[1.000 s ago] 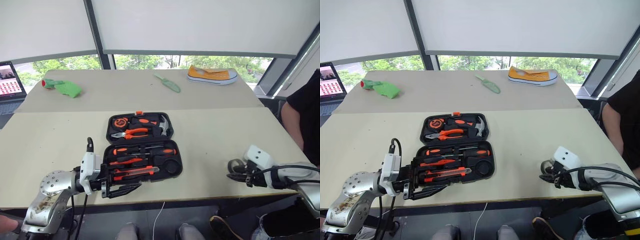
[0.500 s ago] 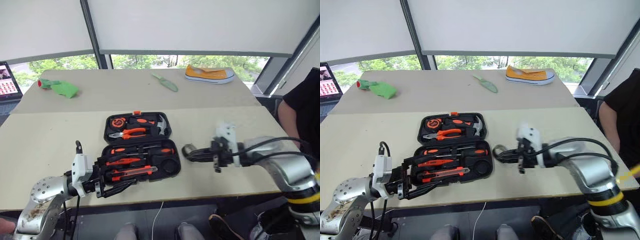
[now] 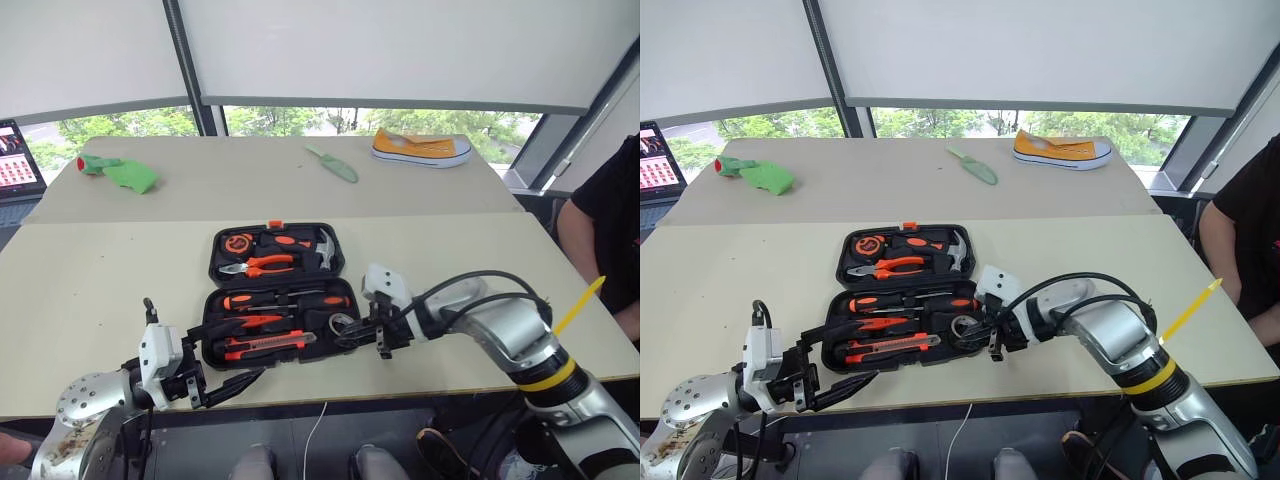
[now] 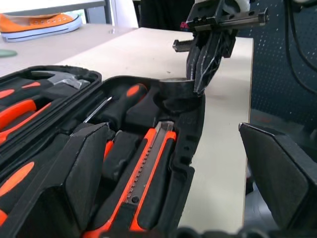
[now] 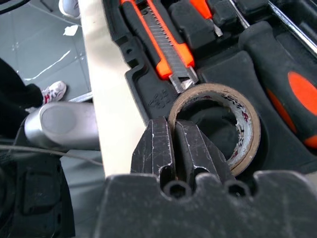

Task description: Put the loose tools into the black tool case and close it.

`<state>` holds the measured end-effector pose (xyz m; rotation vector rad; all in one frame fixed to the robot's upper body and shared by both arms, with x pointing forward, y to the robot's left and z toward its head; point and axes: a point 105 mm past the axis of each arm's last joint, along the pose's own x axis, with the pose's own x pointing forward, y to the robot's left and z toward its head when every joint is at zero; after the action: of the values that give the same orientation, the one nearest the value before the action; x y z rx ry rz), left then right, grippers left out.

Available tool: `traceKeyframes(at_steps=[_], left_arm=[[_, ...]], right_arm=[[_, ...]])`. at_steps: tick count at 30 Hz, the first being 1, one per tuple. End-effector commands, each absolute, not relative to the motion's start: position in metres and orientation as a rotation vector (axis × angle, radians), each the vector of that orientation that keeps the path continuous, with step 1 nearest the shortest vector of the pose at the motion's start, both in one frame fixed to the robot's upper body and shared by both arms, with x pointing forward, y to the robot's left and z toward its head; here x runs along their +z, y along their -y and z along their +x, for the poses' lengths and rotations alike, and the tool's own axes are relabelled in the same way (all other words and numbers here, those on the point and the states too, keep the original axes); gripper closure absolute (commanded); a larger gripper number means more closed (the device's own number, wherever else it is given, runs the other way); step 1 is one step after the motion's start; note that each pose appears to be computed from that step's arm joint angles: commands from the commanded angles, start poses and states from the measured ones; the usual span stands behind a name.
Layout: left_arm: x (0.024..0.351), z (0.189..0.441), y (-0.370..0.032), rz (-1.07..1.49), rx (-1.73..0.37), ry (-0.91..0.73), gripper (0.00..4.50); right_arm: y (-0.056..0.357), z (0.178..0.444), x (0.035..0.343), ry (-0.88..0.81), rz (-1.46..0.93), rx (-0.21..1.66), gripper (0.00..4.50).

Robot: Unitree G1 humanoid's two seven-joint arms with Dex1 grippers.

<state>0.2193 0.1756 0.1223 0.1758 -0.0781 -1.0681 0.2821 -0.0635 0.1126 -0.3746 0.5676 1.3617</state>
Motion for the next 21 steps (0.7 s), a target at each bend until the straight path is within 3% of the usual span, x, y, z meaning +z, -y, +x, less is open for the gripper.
traceKeyframes(at_steps=[1, 9, 13, 15, 18, 21], left_arm=[[0.131, 0.217, -0.175, 0.203, -1.059, 0.129, 0.0], [0.131, 0.218, -0.178, 0.212, -1.047, 0.136, 0.0], [0.131, 0.219, -0.185, 0.201, -1.014, 0.127, 0.0], [0.132, 0.222, -0.192, 0.194, -0.963, 0.109, 0.0], [0.135, 0.23, -0.206, 0.192, -0.88, 0.09, 0.0], [0.14, 0.239, -0.221, 0.166, -0.802, 0.085, 0.0]], right_arm=[[0.063, 0.289, 0.112, -0.559, -0.411, 1.35, 4.42], [0.067, 0.29, 0.101, -0.636, -0.468, 1.361, 4.42], [0.067, 0.285, 0.111, -0.609, -0.481, 1.415, 3.33], [0.06, 0.281, 0.133, -0.508, -0.373, 1.473, 2.62], [0.066, 0.279, 0.166, -0.368, -0.144, 1.527, 2.62], [0.085, 0.283, 0.175, -0.282, -0.118, 1.526, 2.62]])
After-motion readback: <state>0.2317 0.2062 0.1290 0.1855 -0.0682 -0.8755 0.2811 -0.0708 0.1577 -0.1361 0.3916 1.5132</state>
